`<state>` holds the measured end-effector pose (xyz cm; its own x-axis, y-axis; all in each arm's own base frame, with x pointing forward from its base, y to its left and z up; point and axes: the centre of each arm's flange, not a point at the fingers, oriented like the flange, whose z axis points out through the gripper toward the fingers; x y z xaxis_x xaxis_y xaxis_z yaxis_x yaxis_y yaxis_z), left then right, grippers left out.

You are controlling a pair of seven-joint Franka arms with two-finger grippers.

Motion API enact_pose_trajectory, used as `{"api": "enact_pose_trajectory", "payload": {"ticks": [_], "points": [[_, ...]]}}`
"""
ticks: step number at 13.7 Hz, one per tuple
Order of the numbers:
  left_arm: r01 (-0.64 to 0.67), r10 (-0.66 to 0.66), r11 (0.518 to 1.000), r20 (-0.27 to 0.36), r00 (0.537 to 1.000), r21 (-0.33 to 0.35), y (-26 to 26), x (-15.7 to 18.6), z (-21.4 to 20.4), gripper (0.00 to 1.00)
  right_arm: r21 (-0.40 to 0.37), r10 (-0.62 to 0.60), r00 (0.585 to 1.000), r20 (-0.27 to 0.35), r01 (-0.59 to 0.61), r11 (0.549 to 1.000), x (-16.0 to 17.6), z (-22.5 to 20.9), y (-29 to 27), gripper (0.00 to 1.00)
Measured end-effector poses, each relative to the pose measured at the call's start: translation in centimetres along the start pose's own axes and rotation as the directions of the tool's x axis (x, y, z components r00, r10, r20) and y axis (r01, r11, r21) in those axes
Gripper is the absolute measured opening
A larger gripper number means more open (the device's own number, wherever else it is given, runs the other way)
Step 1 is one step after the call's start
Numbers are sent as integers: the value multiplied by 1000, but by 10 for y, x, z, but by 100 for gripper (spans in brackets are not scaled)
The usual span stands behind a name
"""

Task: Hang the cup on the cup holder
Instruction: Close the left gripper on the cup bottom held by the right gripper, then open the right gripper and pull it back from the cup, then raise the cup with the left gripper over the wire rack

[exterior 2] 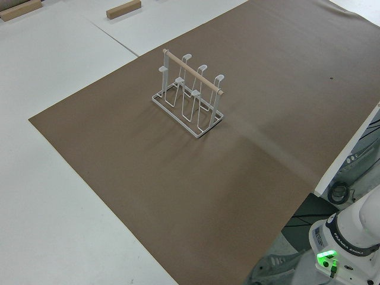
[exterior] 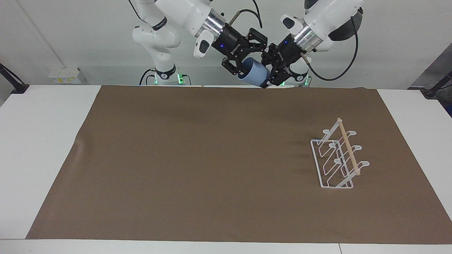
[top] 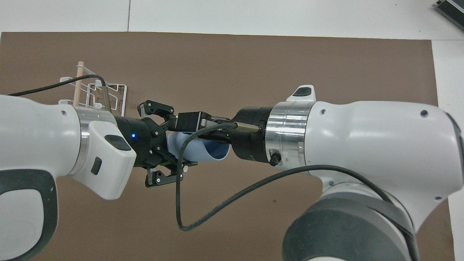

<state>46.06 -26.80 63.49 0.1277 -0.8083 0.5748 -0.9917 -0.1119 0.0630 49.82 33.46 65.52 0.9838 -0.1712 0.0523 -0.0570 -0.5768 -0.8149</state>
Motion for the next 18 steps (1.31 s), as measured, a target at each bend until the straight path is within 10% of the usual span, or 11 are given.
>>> {"api": "enact_pose_trajectory", "payload": {"ticks": [4,7,13,18], "points": [[-2,-2,999,138,990,34,-6,-18,-2,75,-7,-41,999,-6,41,999,2,-2,2,100],[7,-21,998,255,967,57,-9,-31,-3,75,-139,-314,949,-18,309,941,9,-5,10,100],[-60,-36,987,570,821,149,-19,-61,-29,75,-543,-702,690,178,664,514,23,-11,33,100],[-154,-45,971,770,636,183,-35,-75,-34,75,-666,-579,779,241,567,485,57,-51,84,100]]}}
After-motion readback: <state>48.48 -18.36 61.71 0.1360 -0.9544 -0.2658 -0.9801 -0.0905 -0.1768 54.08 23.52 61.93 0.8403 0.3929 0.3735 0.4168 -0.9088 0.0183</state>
